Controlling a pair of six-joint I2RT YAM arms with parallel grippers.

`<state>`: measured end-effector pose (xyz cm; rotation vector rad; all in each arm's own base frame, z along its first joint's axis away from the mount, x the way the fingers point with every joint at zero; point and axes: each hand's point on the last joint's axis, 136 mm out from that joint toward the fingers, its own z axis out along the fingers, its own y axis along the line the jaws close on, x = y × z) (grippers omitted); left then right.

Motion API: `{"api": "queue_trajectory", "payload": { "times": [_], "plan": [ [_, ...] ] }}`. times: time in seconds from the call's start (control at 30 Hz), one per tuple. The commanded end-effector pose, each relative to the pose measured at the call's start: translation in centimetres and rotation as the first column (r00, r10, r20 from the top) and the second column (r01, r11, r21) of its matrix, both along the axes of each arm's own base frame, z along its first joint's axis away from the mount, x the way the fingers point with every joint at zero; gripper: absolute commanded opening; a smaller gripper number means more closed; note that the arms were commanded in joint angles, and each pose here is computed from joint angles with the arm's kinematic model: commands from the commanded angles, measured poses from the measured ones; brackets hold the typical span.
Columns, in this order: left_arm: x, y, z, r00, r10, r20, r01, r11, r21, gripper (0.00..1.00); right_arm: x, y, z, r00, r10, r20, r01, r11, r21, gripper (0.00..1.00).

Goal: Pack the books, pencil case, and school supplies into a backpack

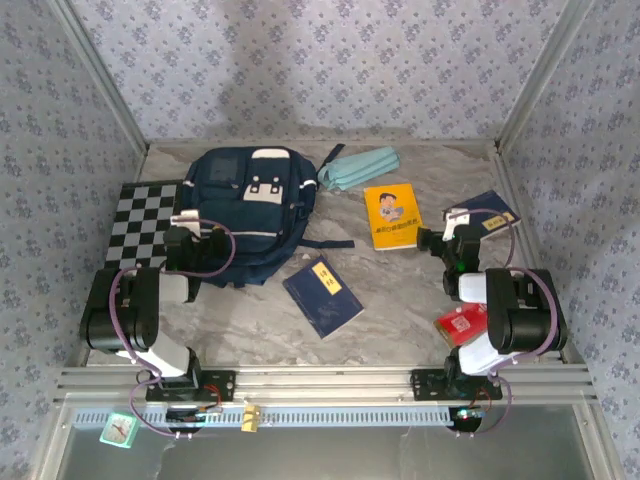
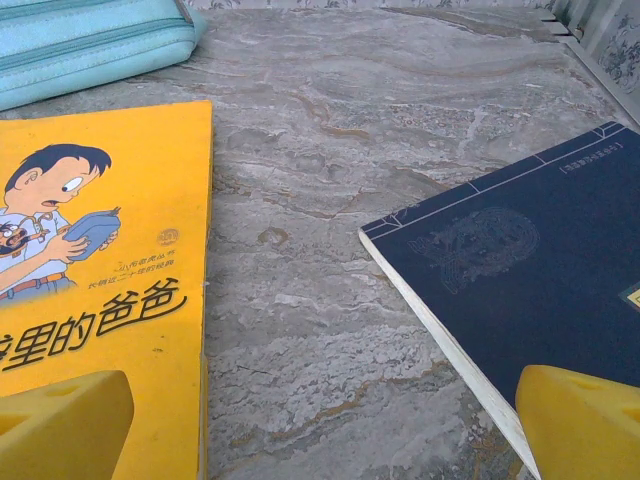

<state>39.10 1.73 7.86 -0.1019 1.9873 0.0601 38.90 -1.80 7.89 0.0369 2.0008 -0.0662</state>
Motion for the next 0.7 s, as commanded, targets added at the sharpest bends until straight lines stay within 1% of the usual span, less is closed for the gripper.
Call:
{"api": "queue_trajectory", "payload": {
  "times": [0.0,0.67],
  "plan": [
    [0.68,-0.37,0.96,0.999,-0.025,0.023,0.025,1.0,0.006,1.0,0.28,0.13,0.49,1.0,0.013,0.023,-0.013,1.0,-0.009,1.0],
    [0.66,-0.33,0.94,0.999,-0.024,0.023,0.024,1.0,0.006,1.0,0.28,0.18,0.48,1.0,0.016,0.023,-0.016,1.0,-0.008,1.0]
  ]
}}
